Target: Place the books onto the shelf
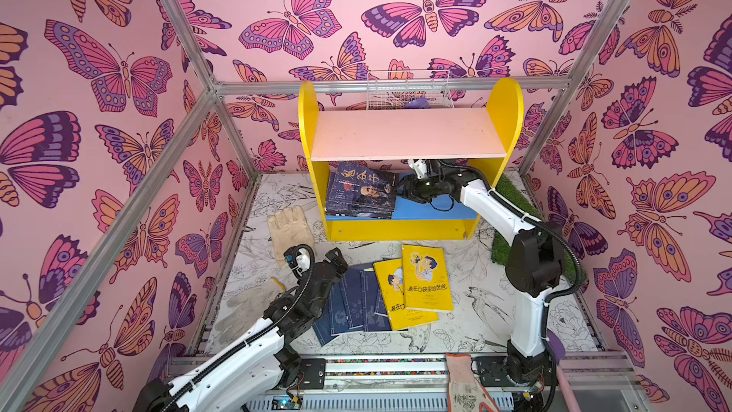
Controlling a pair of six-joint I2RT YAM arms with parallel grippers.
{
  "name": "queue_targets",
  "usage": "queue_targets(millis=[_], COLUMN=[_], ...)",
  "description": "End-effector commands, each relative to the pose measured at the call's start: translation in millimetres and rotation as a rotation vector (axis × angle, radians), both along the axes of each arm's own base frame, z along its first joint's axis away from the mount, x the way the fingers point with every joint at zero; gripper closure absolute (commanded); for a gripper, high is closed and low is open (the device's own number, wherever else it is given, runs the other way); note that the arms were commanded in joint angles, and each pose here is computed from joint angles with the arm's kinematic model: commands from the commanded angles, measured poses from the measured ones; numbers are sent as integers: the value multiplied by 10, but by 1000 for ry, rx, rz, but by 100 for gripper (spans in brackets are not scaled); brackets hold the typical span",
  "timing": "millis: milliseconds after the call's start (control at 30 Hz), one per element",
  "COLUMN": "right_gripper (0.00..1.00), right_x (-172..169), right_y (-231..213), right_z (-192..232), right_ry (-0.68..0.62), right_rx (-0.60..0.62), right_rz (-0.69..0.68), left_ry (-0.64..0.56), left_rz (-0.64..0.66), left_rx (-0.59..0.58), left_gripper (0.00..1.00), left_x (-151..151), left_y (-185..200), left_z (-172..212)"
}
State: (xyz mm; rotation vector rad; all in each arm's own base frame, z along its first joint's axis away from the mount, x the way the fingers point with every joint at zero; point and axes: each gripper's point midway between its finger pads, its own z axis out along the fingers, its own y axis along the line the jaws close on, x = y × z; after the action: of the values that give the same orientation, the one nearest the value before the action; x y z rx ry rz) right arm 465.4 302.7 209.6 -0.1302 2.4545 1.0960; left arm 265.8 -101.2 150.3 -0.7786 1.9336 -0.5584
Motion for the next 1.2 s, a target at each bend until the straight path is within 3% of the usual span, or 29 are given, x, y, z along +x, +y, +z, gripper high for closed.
queue_targets(millis=[0,200,433,633,767,933,1167], right_gripper=[53,78,84,78,67,62,60], right_x=[225,341,303,219,233,314,726], right_y=[136,277,363,317,155,38,33], right_z=[242,203,126,68,162,347,479], right_ry=[-92,-88,-76,-103,-186,-295,-342], right_rx=[90,225,237,159,114,101,292], right_rz=[-29,-45,25,66,-3,-69,-174], left_ry=[-8,-4,-3,-30,-86,-129,-126], left_rz=[3,1,6,-10,-63,-116,-142], left_rx=[-2,-8,-13,-26,-58,-147,-162], left_gripper=[6,6,6,6,5,5,6], left_x=[12,4,-8,16,66,129,169], left_y=[13,8,25,-15,-131,-275,-351], left_z=[20,-1,-20,37,144,198,185])
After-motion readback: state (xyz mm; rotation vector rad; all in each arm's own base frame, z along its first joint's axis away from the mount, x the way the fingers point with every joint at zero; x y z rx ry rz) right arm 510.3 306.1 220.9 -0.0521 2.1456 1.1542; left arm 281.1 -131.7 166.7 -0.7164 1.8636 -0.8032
